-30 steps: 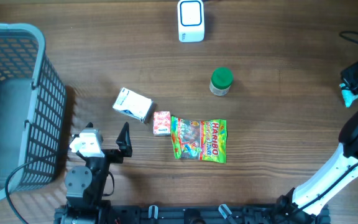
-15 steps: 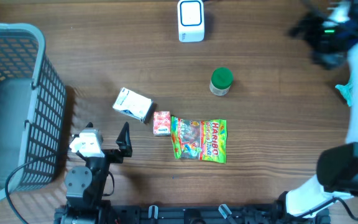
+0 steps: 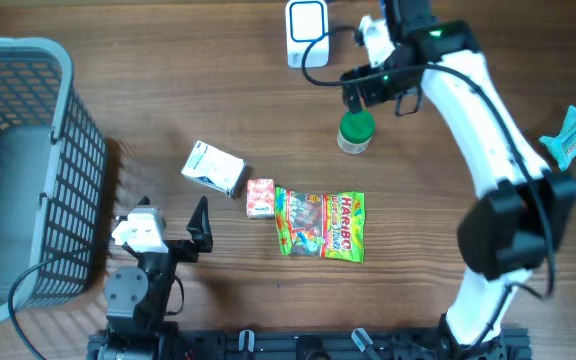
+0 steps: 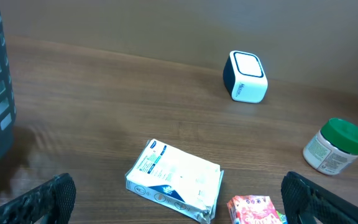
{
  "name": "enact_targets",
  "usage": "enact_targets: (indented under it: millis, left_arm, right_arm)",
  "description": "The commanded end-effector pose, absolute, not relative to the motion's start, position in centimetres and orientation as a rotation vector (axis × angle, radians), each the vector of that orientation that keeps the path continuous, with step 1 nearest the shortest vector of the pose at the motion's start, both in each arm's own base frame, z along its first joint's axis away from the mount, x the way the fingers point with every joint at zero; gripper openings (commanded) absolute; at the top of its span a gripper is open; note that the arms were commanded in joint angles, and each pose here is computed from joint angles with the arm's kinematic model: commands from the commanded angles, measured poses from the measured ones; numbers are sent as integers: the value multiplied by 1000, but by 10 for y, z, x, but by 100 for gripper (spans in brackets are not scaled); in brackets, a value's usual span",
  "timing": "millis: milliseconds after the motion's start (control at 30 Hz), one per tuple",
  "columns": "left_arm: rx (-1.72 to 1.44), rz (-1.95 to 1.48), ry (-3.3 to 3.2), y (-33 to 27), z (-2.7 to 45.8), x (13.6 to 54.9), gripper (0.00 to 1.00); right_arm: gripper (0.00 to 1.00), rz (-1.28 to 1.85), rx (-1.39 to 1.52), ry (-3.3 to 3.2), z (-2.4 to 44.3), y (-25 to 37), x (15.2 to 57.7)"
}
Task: Scan the item barcode
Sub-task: 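Lower the right gripper onto the green-lidded jar and grasp it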
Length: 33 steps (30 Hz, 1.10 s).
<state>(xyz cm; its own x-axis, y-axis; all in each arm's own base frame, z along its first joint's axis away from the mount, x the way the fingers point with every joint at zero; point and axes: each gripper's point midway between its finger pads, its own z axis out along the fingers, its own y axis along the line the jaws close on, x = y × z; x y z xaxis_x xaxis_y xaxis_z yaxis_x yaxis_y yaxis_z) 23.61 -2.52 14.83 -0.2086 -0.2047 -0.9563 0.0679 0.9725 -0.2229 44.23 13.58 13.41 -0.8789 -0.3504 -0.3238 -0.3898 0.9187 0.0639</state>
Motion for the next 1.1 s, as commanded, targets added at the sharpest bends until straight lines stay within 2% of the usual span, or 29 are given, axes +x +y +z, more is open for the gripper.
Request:
enact_targets:
  millis: [0,133,300,567,667,833,967,1033,1067]
  left_arm:
    - [-110,-258,1763,-25,147,236,100]
    - [-110,-258,1763,-25,147,236,100]
    - [-110,-258,1763,-25,147,236,100]
    - [-110,-258,1762,-25,147,236,100]
    - [-110,-258,1762,-25,147,236,100]
    - [-110,-258,1763,-25,147,236,100]
    - [-110,-258,1763,-25,147,236,100]
    - [-110,-258,1763,-25,147,236,100]
    - [-110,-258,1763,-25,147,236,100]
  right_arm:
    - [100,134,-649,2828,101,145,438]
    - [100,130,-735,2854,77,171,430]
    - [100,-55,-570,3003,32,151,426]
    - [100,-43,-468,3057,26,151,418]
    - [100,147,-482,3077,26,171,411]
    - [100,125,-470,3047,22,169,419]
    - [100,62,-469,3085,9,159,408]
    - [96,15,-460,3094,5,153,406]
    - [87,5,-433,3092,5,152,407]
